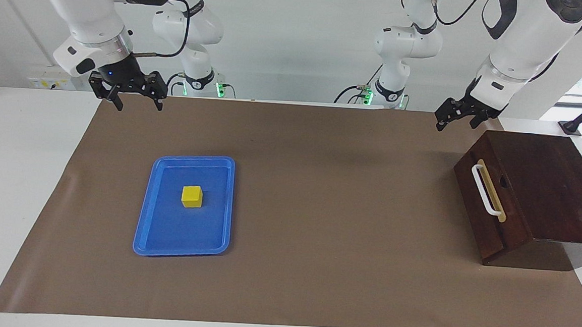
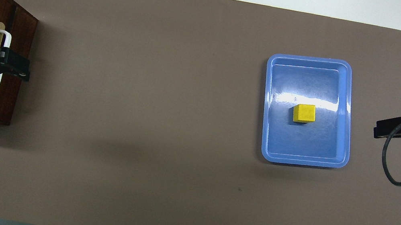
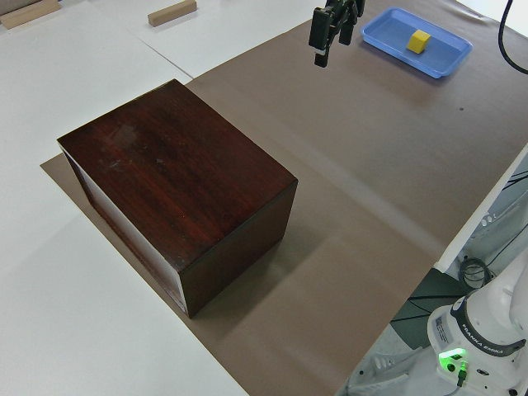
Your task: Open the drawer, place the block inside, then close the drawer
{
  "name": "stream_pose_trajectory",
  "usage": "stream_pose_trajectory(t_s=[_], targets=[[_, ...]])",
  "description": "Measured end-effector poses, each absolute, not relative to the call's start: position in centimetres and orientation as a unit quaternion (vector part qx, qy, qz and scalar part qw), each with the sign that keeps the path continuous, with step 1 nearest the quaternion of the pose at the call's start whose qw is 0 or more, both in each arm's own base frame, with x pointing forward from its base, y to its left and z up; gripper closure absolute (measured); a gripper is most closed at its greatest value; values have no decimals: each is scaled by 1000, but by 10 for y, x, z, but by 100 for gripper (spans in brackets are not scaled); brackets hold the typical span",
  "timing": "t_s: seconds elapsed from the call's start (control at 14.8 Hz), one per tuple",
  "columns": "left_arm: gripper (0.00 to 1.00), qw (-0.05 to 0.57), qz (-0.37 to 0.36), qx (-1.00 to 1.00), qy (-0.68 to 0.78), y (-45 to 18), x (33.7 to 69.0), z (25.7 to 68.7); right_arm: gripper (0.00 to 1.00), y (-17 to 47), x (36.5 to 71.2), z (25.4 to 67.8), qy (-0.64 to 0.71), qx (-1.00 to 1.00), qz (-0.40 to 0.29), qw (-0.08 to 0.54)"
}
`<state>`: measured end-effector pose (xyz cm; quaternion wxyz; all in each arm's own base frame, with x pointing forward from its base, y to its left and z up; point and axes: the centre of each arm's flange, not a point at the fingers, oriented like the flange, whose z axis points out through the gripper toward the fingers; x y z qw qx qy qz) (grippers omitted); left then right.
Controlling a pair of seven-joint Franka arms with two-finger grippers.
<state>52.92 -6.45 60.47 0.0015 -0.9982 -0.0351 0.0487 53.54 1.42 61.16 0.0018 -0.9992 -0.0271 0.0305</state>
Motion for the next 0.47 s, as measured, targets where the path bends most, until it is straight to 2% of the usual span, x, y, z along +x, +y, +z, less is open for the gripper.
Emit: stream_pose_trajectory(t_s=[0.47], targets=[[0,5,0,-999,-33,-64,543,595,0,15,535,612,-27,-999,30,2]])
